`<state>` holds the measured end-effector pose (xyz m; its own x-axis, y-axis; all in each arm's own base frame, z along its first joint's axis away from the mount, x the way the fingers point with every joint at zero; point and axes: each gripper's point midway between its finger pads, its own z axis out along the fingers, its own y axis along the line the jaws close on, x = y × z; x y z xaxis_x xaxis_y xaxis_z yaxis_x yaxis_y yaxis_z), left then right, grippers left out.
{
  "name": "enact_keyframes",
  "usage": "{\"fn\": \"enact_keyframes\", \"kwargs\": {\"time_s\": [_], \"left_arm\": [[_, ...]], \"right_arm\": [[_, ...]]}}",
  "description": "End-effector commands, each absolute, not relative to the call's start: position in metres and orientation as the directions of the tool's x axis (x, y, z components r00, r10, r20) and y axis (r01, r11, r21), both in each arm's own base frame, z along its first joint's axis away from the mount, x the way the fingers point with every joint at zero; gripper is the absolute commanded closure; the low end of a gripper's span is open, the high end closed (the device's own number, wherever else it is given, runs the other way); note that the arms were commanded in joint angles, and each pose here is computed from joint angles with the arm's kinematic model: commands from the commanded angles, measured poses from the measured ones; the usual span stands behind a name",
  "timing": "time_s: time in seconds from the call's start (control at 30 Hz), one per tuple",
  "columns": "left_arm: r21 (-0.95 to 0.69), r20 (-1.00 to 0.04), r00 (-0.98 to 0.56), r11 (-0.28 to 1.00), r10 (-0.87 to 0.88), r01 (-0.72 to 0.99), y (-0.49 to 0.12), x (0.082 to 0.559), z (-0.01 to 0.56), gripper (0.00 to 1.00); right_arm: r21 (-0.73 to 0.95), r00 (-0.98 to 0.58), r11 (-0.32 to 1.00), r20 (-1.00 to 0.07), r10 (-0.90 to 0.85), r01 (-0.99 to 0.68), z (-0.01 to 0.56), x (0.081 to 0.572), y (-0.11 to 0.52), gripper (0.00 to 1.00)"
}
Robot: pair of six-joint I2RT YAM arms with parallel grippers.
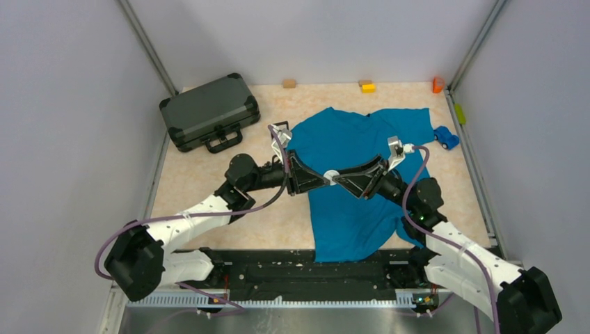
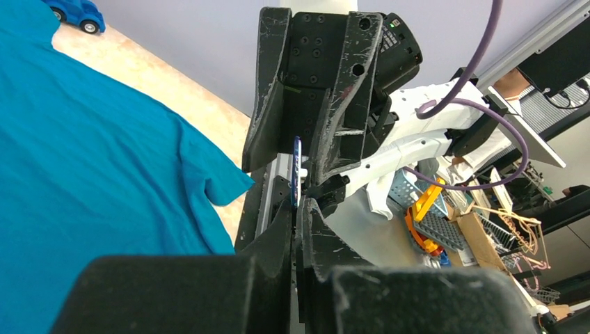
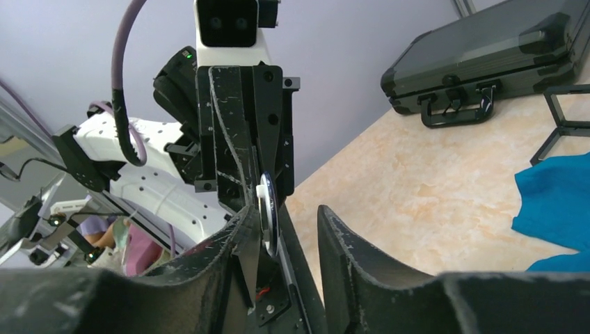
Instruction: Pin the brooch onto the clothing
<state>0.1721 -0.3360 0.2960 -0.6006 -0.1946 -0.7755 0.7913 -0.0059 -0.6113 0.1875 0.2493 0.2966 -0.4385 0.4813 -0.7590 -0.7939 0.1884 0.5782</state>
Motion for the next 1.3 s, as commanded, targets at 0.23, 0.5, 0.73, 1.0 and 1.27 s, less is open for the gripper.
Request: {"fn": "enact_keyframes", "kwargs": {"time_s": [0.23,0.5,0.73,1.0,1.27], "left_arm": [[-0.546,-0.811,-0.544,-0.054,-0.213,0.836,-0.333,0.163,0.318,1.0],[-0.518,-0.835,-0.53,-0.112,-0.146,0.848,-0.334,0.15,0.313,1.0],[-0.553,-0.819,-0.562,-0.102,-0.113,0.827,-0.34,0.154,0.302,1.0],[-0.555,-0.817,-0.565,-0.104,-0.115,0.825,-0.343,0.156,0.301,1.0],[-0.562,-0.813,-0.57,-0.101,-0.119,0.821,-0.344,0.157,0.302,1.0]], "right_arm": [[0.57,-0.426,0.184,-0.758,0.494,-0.801,0.301,0.19,0.248,0.77],[0.632,-0.482,0.5,-0.775,0.408,-0.592,0.237,0.242,0.237,1.0],[0.626,-0.495,0.479,-0.78,0.383,-0.616,0.235,0.239,0.243,1.0],[0.602,-0.508,0.523,-0.796,0.331,-0.603,0.221,0.243,0.242,1.0],[0.599,-0.546,0.55,-0.789,0.282,-0.582,0.199,0.244,0.243,1.0]]}}
